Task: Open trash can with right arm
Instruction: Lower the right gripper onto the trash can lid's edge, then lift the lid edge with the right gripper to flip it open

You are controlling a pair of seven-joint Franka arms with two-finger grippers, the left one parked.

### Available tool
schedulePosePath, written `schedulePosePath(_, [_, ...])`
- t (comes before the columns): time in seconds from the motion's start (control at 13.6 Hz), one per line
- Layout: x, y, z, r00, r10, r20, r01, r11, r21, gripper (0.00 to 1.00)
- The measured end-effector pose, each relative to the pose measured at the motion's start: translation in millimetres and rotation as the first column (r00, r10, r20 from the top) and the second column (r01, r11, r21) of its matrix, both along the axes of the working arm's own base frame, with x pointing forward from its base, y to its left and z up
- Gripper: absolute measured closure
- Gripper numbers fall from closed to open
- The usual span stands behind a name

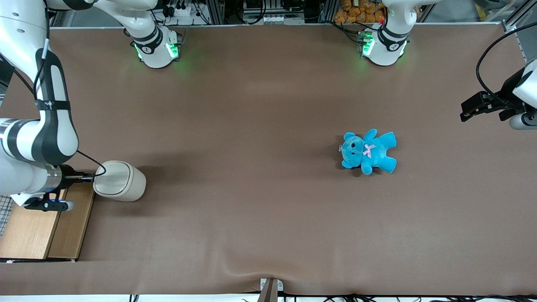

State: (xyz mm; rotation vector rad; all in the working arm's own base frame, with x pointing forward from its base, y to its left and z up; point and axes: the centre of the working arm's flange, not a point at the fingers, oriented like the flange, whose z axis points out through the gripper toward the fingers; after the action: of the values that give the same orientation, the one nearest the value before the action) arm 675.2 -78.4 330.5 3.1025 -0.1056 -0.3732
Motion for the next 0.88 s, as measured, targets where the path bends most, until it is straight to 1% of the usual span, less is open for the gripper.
schedulePosePath(0.37, [-2.8,5.4,-20.8,0.999,0.007,-0.034,-0.007,1.000,0.003,0.99])
schedulePosePath(0.88, [-3.3,5.3,-23.3,1.000,0.007,-0.028,-0.007,1.000,0.002,0.99])
